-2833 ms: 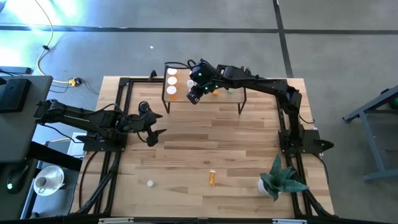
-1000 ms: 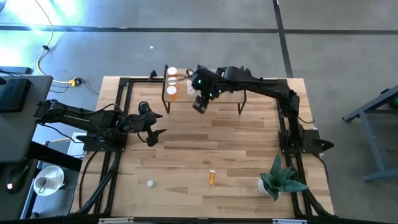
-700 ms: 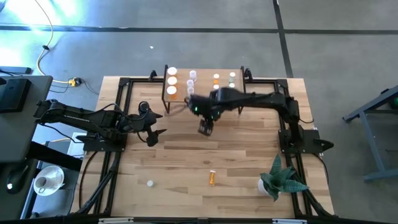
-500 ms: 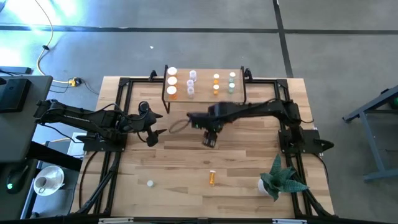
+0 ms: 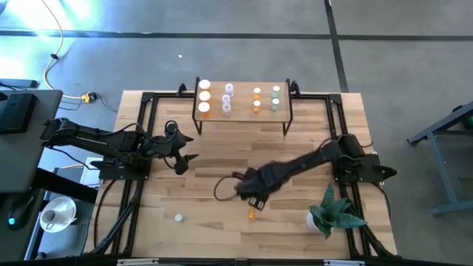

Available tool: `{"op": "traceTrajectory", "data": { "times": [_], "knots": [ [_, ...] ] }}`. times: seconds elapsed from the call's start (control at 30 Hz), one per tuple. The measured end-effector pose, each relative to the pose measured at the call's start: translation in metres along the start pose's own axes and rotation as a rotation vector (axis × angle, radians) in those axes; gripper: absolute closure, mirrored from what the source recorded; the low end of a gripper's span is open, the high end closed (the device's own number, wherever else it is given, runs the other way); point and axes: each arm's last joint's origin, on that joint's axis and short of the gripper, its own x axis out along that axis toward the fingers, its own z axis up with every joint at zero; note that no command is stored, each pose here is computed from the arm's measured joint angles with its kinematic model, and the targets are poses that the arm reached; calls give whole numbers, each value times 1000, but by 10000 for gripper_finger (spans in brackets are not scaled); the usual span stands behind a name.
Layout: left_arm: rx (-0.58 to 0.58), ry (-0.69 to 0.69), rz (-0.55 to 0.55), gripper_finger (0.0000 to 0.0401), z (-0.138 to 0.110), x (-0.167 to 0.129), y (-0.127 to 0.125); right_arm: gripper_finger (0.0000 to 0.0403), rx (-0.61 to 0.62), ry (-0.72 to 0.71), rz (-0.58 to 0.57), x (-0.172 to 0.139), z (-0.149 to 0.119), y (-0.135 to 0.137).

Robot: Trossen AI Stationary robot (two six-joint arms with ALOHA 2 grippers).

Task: Pick and place medicine bottles onto shelf by color
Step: Put the small orange pill bottle on the shelf aligned with the other small orange pill bottle

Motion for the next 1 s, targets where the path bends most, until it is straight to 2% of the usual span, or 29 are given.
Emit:
{"op": "traceTrajectory", "data": {
  "times": [0.13, 0.23, 0.43, 0.53, 0.77, 1.0],
  "knots": [
    [-1, 1, -3, 86, 0, 0, 0, 206, 92, -82, 12, -4, -20, 23],
    [-1, 2, -4, 86, 0, 0, 0, 206, 180, -130, 69, -6, -29, 38],
    [-24, 2, -5, 86, 0, 0, 0, 206, 355, -197, 245, -11, -31, 60],
    [-24, 2, -5, 86, 0, 0, 0, 206, 417, -221, 285, -13, -30, 64],
    [-11, 2, -4, 86, 0, 0, 0, 206, 544, -250, 258, -3, -27, 66],
    [9, 2, -4, 86, 0, 0, 0, 206, 532, -181, 205, 27, -27, 76]
  ]
}}
